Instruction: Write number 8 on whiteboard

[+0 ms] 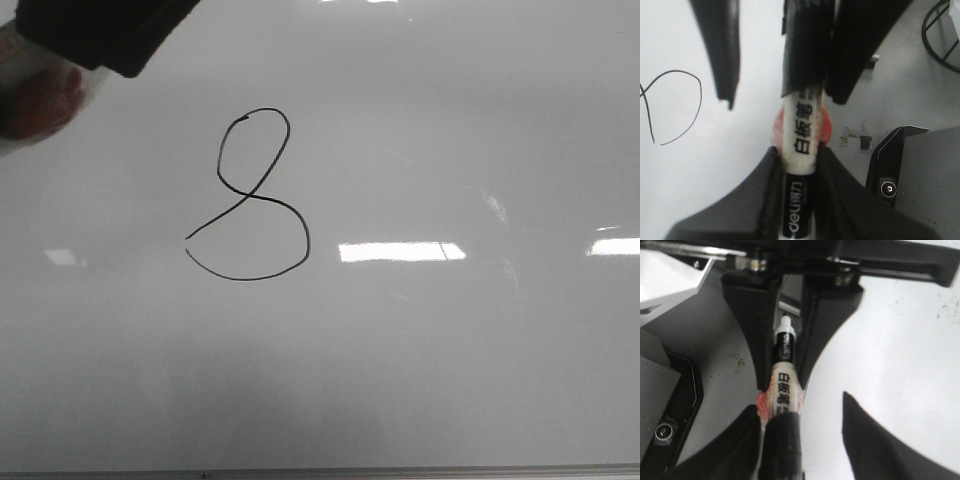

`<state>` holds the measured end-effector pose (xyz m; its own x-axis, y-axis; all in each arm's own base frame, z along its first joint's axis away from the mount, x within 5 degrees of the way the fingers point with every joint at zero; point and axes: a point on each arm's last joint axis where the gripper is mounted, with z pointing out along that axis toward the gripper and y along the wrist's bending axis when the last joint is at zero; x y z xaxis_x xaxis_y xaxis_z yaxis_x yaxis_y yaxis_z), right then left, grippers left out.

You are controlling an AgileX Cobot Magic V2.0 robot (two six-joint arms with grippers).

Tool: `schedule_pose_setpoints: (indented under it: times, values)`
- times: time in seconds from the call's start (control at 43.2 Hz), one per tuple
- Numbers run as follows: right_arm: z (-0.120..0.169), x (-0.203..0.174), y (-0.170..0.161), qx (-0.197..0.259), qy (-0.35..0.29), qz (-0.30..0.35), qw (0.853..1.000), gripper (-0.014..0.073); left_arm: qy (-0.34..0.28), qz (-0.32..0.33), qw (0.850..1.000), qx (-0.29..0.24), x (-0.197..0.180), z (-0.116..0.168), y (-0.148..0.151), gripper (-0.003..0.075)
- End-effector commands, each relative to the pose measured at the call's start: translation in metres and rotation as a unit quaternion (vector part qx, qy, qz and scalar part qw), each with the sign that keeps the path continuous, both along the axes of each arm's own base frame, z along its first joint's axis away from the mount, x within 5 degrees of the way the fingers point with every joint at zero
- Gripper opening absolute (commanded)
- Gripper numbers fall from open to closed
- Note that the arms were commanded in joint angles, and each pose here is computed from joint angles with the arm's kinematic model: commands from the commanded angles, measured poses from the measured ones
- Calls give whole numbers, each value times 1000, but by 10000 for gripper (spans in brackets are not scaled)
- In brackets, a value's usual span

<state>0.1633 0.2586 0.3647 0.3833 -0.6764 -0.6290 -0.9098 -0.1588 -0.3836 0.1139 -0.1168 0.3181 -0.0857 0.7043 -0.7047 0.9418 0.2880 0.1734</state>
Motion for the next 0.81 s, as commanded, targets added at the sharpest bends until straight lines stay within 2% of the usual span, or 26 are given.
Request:
schedule_pose_setpoints:
  times: [0.0,0.185,0.255,0.301,0.37,0.417,0.486,0.602,0.671,0.787]
  values:
    - [35,-8,-14,70,-7,-31,997,448,-9,44,998,-34,4,12,0,21]
    - [46,-7,-56,95,30,-119,988,395,6,168,985,-49,21,-6,14,21]
    - [40,-5,-78,104,35,-166,980,374,19,231,970,-75,29,-11,22,21]
    - [30,-3,-101,113,42,-220,968,370,27,294,950,-103,37,-14,32,21]
    - [13,-7,-131,133,54,-297,944,370,16,376,917,-133,50,-15,52,21]
    - [-2,-12,-154,152,60,-358,919,370,4,417,898,-142,56,-15,65,21]
    - [-25,-21,-182,186,68,-445,874,335,-7,471,870,-147,62,-18,85,21]
    - [-50,-39,-209,235,74,-529,812,200,-9,510,849,-143,67,-22,100,21]
    - [-62,-49,-218,253,68,-555,790,115,-3,523,840,-144,70,-25,105,21]
    - [-74,-63,-225,268,48,-567,777,13,7,537,828,-159,79,-29,107,21]
